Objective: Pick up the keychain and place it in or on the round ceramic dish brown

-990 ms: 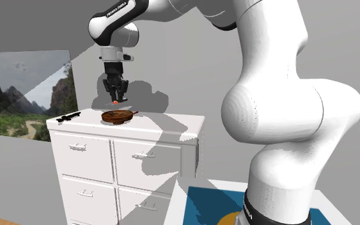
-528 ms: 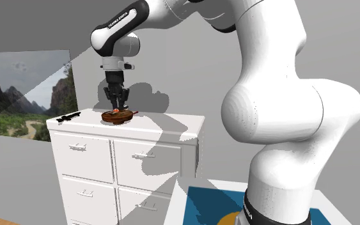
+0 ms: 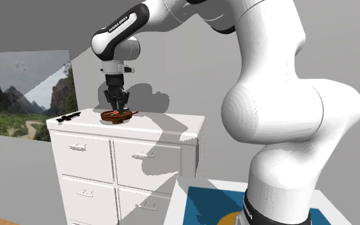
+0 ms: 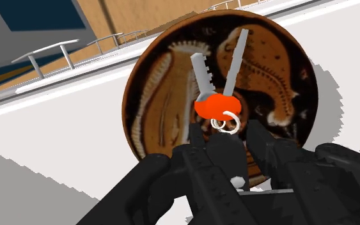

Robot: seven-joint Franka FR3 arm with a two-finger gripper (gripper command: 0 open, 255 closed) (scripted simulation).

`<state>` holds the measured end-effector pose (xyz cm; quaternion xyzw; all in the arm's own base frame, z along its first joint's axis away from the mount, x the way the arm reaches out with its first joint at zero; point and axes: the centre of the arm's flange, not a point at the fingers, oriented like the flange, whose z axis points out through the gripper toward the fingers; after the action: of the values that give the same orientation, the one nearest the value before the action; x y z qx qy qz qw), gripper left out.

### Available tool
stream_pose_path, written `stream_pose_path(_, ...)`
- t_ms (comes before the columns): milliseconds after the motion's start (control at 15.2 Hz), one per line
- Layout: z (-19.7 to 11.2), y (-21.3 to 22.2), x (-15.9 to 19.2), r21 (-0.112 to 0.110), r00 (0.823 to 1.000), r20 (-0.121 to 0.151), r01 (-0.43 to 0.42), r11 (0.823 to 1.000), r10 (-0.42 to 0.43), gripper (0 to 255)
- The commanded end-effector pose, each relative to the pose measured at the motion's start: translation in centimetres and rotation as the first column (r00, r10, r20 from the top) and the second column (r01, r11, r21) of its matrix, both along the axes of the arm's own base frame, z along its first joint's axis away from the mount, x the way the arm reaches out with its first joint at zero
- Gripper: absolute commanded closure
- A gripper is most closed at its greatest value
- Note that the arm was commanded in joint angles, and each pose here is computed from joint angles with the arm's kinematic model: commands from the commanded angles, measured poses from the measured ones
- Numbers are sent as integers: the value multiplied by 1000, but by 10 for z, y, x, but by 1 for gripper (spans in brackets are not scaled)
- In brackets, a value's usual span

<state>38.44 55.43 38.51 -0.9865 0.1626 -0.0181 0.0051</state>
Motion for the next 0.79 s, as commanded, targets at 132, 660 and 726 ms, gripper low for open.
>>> stream_pose_path(132, -4, -1, 0, -6, 1000, -6, 0, 1000, 0, 0)
stream_pose_path(660, 35, -1, -1, -6, 1000, -6, 0, 1000, 0, 0)
stream_pose_path(726, 46, -1, -1, -6, 1000, -6, 0, 1000, 0, 0)
